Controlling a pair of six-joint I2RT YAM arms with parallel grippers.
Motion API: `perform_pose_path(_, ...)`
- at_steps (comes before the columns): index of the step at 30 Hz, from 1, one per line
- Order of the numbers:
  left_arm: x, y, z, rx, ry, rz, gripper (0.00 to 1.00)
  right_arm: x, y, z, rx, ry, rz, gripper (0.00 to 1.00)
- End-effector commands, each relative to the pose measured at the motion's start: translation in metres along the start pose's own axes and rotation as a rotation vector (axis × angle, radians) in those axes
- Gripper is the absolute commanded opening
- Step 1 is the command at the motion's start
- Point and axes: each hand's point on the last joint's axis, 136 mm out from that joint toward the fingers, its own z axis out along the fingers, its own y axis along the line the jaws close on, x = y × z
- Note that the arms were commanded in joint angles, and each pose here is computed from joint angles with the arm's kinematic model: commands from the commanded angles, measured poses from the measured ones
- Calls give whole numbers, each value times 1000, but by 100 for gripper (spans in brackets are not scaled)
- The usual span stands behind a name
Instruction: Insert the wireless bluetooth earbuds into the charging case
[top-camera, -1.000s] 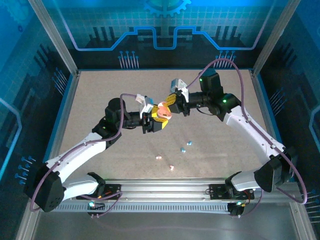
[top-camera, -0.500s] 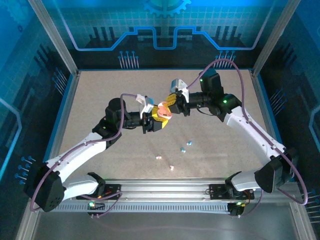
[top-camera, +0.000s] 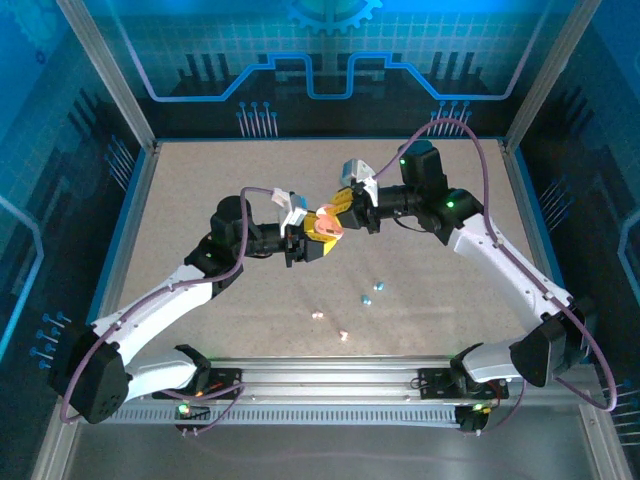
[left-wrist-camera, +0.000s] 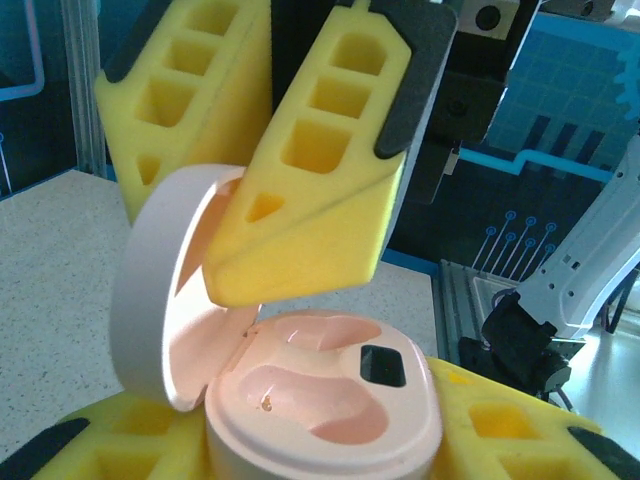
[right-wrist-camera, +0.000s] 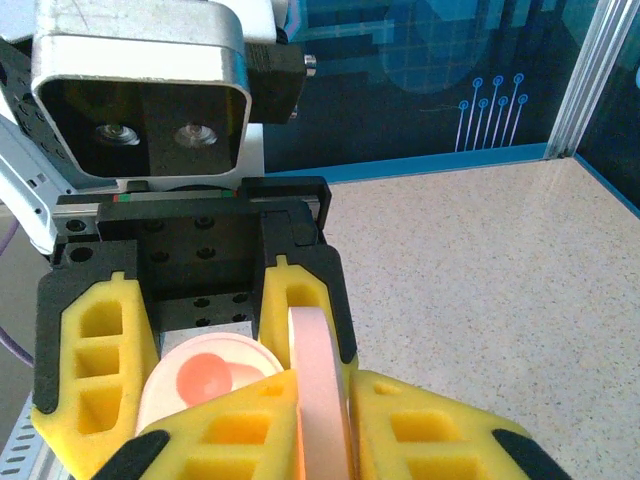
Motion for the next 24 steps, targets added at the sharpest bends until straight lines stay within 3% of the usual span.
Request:
perform_pose_path(1,-10,-4,1,13,-20,42,37,-9,6,-3,5,-20,-35,23)
perform_pose_path(6,-5,-1,0,1,-56,52,35,-17,-14,-15,87,-27,70,34)
perform_pose_path(7,-4,0,0,-3,-59,48,34,-22,-15,-19,86,-43,102,41)
perform_pose_path(11,0,9,1,-44,-81,39,34,-46,-6,-36,33,-104,195,49)
perform_pose_path(15,0,16,0,-73,-123,31,33,-55,-11,-53,132,-105,287,56)
perform_pose_path(19,1,22,-2,-107,-163,35,33,-37,-32,-71,333,-70,409,57)
perform_pose_path(24,0,31,-8,-148,-218,26,33,8,-43,-80,465,-1,634,53)
